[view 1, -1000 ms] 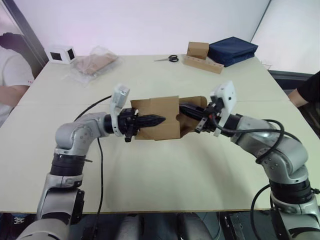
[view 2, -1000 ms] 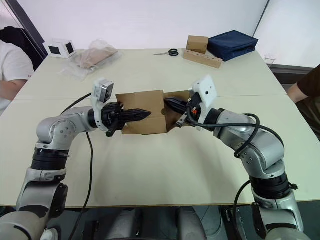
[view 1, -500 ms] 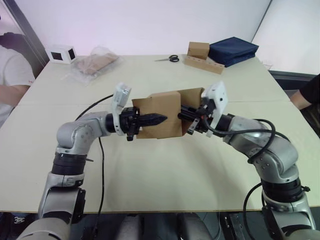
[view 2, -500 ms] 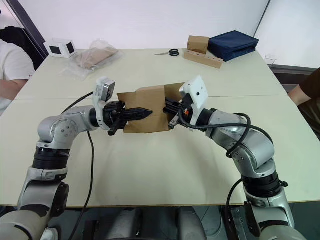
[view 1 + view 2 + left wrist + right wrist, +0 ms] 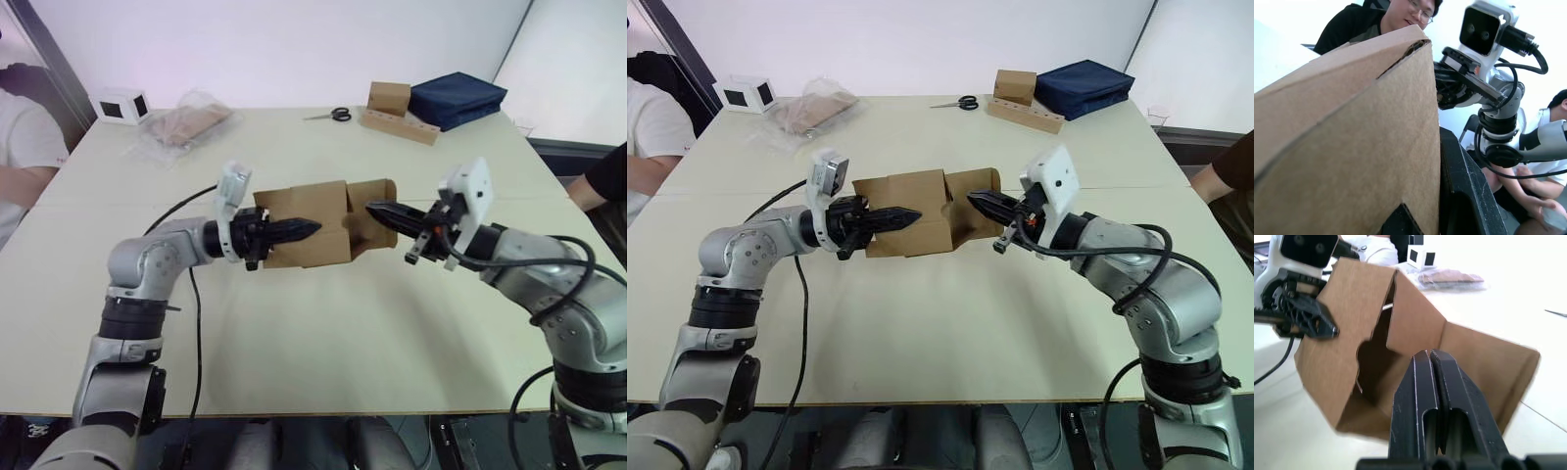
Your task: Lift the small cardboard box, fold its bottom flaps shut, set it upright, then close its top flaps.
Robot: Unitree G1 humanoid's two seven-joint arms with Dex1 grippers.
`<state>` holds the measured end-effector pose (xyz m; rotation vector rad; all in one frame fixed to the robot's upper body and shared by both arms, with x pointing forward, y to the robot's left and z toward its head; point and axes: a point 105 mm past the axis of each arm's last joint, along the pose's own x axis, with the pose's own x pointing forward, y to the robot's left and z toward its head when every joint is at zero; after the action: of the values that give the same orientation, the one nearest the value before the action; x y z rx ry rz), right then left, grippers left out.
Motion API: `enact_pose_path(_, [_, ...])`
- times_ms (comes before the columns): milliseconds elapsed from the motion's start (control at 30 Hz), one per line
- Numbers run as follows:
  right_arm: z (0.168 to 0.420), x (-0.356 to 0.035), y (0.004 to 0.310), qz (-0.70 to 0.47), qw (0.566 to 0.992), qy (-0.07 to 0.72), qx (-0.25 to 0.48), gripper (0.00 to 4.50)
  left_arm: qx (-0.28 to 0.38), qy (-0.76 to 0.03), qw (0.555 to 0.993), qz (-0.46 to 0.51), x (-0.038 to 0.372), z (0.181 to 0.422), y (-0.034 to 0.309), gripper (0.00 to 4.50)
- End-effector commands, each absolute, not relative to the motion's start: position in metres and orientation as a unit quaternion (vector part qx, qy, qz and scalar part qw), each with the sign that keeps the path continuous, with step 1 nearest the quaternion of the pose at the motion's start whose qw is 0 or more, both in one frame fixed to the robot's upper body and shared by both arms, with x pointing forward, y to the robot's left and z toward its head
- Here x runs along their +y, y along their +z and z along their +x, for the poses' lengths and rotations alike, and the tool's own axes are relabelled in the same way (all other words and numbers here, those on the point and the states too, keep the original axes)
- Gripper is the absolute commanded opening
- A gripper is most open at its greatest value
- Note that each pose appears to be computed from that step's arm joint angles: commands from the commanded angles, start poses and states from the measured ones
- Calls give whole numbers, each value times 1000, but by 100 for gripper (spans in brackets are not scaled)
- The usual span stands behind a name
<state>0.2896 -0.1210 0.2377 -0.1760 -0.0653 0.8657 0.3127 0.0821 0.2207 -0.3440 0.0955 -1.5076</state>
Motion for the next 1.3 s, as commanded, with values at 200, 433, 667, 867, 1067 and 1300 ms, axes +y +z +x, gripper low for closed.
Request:
enact_pose_path(200, [267, -134, 221, -79, 909, 410, -5, 0, 3, -680, 715, -162, 89, 313, 244, 5])
enact_pose_path(433, [271, -121, 210, -59, 912, 406, -4, 0, 9, -687, 708, -165, 86, 310, 244, 5])
enact_pose_path(667, [277, -91, 219, -33, 903, 428, -31, 0, 15, -695, 699, -170, 81, 304, 240, 5])
enact_pose_path(867, [275, -74, 224, -26, 889, 455, -38, 0, 17, -698, 694, -174, 77, 304, 240, 5])
enact_pose_path(1067, [273, -70, 221, -36, 883, 466, -30, 0, 13, -701, 691, -177, 76, 305, 243, 5])
enact_pose_path(1300, [268, -114, 241, -46, 897, 438, -37, 0, 17, -696, 696, -175, 87, 304, 247, 5])
